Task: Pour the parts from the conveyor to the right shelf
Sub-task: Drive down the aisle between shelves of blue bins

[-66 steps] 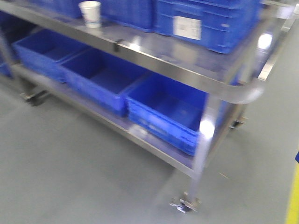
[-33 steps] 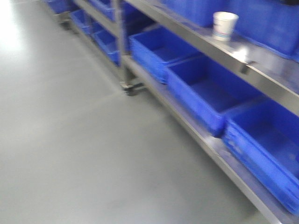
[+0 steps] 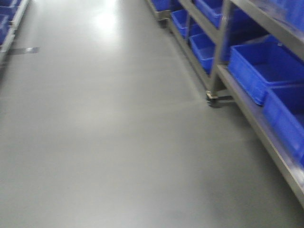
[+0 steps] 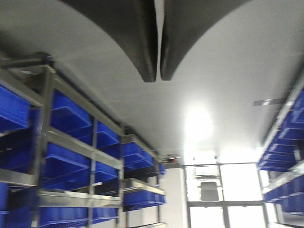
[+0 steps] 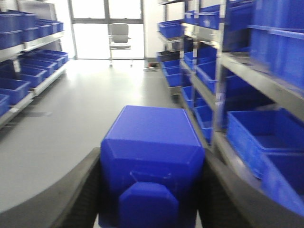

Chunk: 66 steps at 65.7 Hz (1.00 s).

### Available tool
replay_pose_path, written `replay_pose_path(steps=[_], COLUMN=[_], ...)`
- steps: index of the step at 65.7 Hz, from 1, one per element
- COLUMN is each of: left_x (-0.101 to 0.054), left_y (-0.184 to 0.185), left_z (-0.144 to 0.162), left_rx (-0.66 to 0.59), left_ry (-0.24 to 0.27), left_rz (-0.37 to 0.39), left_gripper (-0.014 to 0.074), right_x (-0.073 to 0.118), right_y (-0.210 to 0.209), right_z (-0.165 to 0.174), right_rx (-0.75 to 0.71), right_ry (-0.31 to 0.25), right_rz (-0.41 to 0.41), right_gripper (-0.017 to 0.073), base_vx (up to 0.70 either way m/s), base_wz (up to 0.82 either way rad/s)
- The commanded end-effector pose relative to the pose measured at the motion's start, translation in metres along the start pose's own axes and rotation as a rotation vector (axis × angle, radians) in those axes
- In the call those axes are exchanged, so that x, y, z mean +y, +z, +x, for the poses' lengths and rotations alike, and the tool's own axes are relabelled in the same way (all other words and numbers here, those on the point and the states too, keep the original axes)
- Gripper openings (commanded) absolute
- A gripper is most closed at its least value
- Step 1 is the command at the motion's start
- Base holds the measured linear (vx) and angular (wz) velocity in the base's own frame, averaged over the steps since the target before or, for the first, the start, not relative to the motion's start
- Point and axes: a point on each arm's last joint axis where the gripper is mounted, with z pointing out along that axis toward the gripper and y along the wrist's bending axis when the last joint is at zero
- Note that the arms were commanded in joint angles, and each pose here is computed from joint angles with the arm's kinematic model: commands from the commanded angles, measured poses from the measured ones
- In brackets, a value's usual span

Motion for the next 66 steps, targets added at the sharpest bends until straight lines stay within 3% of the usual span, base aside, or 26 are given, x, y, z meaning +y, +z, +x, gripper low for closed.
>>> replay_pose_path(steps=[1, 39, 66], left_x=[-0.0006, -0.0006, -0.0006], left_y=[-0.0024, -0.0024, -0.0024], left_z=[-0.0138, -0.0138, -0.0138], left_rx=[-0.104, -0.104, -0.104], left_ry=[-0.014, -0.014, -0.014], left_rz=[0.009, 0.009, 0.009], left_gripper=[-0.0006, -0.0006, -0.0006], right_x=[-0.0012, -0.0012, -0.0012], right_y=[-0.0027, -0.0027, -0.0027], right_z=[-0.0157, -0.0157, -0.0157], right_rx=[-0.102, -0.102, -0.102], right_ry=[-0.008, -0.008, -0.008], right_rz=[0.015, 0.015, 0.015], right_gripper=[-0.0009, -0.0009, -0.0009], base_vx=[0.07, 0.10, 0.27], base_wz=[0.67, 0.35, 0.03])
